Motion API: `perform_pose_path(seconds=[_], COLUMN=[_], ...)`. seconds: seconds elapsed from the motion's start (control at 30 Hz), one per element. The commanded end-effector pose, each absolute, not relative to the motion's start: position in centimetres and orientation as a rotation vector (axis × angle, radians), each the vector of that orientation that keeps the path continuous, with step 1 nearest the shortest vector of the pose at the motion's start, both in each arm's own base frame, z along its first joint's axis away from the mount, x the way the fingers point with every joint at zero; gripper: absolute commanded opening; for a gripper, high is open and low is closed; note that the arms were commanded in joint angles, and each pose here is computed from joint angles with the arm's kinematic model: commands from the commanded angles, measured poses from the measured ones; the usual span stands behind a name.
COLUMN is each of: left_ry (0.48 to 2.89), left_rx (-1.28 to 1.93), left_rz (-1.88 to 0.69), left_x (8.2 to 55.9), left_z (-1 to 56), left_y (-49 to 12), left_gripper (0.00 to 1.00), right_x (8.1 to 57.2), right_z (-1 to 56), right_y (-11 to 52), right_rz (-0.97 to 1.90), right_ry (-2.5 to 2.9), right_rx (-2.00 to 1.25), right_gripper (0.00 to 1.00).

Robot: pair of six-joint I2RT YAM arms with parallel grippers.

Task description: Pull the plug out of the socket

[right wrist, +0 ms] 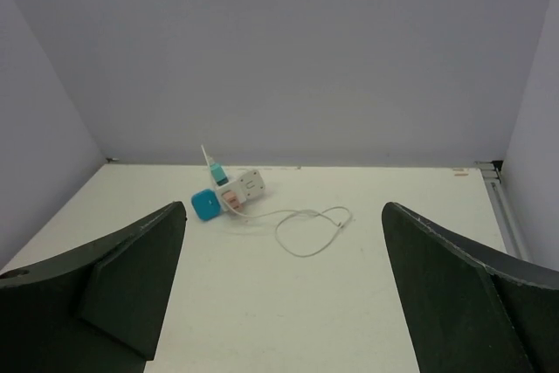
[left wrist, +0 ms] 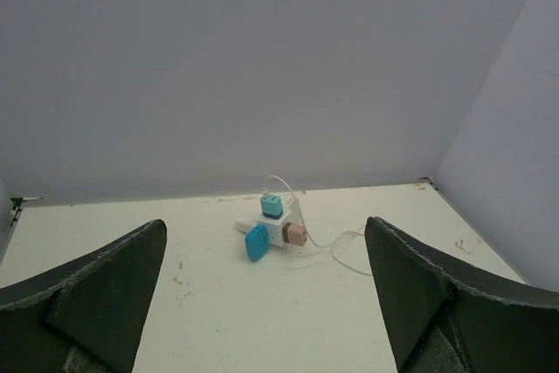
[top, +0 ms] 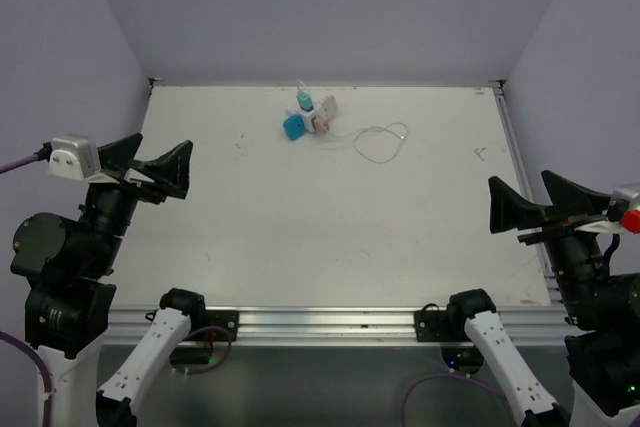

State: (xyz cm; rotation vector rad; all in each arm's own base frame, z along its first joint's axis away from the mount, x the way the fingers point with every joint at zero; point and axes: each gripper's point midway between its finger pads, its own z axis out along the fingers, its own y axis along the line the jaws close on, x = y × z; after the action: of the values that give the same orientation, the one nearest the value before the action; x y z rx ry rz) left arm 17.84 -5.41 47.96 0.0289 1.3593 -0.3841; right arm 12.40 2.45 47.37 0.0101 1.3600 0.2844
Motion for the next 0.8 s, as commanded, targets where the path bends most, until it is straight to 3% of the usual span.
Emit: perform_pose_path(seconds=[0.0, 0.4, 0.77], left_ry=[1.344, 1.411, 1.684], left_rx=[0.016, 0.01, -0.025], left_rz=[-0.409, -0.417, -0.339], left_x=[18.7, 21.3, 27.1], left_z=[48.4, 45.6, 35.9], left_y=[-5.8, -6.5, -7.1], left_gripper=[1.0, 1.0, 0.99], right_x=[12.9, 16.6, 24.6], right_z=[47.8, 43.8, 30.0], right_y=[3.1, 4.4, 8.3], right_rz=[0.304, 0.352, 0.414], right_ry=[1.336, 1.462, 1.902], right_rx=[-0.015, 0.01, -0.021], right_gripper=[0.99, 0.99, 0.99])
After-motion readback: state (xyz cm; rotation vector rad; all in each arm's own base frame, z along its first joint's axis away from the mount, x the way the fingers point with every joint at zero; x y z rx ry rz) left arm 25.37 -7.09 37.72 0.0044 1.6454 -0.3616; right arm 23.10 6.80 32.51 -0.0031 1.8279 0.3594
